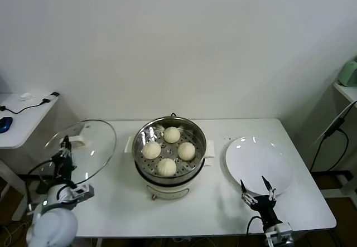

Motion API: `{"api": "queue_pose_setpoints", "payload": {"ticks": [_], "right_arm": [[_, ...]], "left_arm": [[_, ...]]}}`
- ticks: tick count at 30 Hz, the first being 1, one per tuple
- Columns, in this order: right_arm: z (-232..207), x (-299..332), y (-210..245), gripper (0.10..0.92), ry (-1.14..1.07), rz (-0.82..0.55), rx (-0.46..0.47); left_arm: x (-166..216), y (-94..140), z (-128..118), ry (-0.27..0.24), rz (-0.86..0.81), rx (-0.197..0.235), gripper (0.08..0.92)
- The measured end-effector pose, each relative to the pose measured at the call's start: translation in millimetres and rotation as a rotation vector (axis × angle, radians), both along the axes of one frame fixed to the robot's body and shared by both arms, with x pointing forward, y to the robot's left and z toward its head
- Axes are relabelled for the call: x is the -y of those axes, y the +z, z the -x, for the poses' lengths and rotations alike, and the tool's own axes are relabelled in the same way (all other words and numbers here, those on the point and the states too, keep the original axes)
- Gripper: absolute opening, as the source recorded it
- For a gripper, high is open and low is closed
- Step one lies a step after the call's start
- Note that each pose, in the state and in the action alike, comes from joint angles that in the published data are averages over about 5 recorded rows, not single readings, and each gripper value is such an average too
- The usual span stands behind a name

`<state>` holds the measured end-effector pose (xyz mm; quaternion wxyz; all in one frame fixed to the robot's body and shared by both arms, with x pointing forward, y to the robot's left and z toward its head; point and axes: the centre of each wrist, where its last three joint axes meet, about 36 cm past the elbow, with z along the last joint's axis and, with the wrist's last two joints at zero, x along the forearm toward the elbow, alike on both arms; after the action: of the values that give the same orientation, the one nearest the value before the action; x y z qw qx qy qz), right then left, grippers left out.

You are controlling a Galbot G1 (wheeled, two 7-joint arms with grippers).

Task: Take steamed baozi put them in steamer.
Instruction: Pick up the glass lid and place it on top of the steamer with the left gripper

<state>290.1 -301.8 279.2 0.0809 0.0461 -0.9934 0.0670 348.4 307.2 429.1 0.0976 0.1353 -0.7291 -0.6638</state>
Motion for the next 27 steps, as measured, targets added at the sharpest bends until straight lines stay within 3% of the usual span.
{"api": "queue_pose_setpoints", "payload": {"ticks": [12, 27], "right_arm": [[2.7, -5.2, -6.5, 0.823, 0.004, -0.005, 0.006], [11.9, 3.1, -12.7, 0.823, -0.025, -0.012, 0.017]], "left_arm": [[109.9, 18.7, 0.0, -0.071, 0.049, -0.034, 0.133], [215.8, 22.1, -17.7, -0.146, 0.112, -0.028, 0.134]]}}
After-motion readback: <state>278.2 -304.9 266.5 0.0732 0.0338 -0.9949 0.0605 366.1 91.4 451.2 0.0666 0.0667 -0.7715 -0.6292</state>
